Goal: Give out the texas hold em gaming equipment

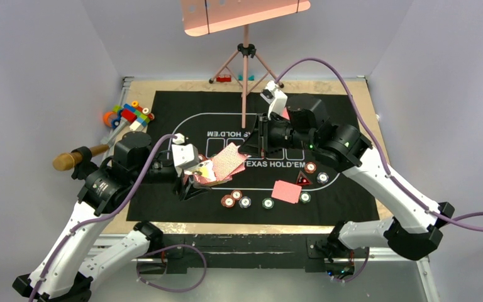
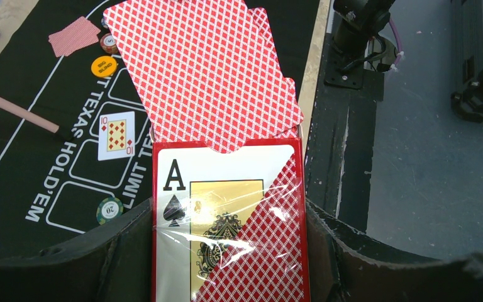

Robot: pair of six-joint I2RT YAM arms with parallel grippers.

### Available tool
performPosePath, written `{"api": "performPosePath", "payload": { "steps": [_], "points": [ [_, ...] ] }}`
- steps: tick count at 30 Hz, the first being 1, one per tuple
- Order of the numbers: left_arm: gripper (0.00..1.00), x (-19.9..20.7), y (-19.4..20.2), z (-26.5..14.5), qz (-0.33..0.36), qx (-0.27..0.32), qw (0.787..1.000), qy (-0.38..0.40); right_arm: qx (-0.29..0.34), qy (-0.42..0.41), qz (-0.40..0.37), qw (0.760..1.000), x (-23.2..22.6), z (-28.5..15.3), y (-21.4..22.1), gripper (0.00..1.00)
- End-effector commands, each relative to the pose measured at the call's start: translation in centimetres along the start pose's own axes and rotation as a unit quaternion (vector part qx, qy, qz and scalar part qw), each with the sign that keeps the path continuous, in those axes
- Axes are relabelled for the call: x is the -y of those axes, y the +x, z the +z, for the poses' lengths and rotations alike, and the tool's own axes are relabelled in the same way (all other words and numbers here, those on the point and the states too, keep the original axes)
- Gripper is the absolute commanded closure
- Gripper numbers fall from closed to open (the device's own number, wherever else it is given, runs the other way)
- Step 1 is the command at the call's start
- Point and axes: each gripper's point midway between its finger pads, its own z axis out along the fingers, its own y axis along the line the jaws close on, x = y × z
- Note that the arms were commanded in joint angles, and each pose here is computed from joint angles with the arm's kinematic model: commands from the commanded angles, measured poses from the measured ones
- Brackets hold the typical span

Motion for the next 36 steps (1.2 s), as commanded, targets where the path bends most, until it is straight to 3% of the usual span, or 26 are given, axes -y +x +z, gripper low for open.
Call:
{"api": "performPosePath", "payload": {
  "steps": [1, 11, 23, 27, 30, 36],
  "points": [
    [1.00, 0.0, -1.6, -0.2, 0.020, 0.031, 0.999, 0.002, 0.035, -0.054, 0.002, 0.998, -2.9, -2.1, -1.8, 0.86],
    [1.00, 0.1, -1.5, -0.2, 0.021, 0.030, 0.999, 0.003, 0.014, -0.114, 0.042, 0.992, -3.7, -1.8, -1.1, 0.84],
    [1.00, 0.2, -1.6, -0.3, 0.023, 0.031, 0.999, 0.004, -0.005, -0.130, 0.061, 0.990, -3.5, -1.0, -0.5, 0.79],
    [1.00, 0.2, -1.5, -0.3, 0.023, 0.030, 0.999, 0.003, -0.008, -0.138, 0.064, 0.988, -3.8, -1.0, -0.5, 0.85],
    [1.00, 0.2, -1.4, -0.3, 0.023, 0.029, 0.999, 0.003, -0.007, -0.137, 0.075, 0.988, -3.7, -1.2, -1.0, 0.99],
    [1.00, 0.2, -1.4, -0.3, 0.023, 0.028, 0.999, 0.002, 0.006, -0.131, 0.090, 0.987, -2.9, -1.8, -2.0, 1.00]
  ]
}}
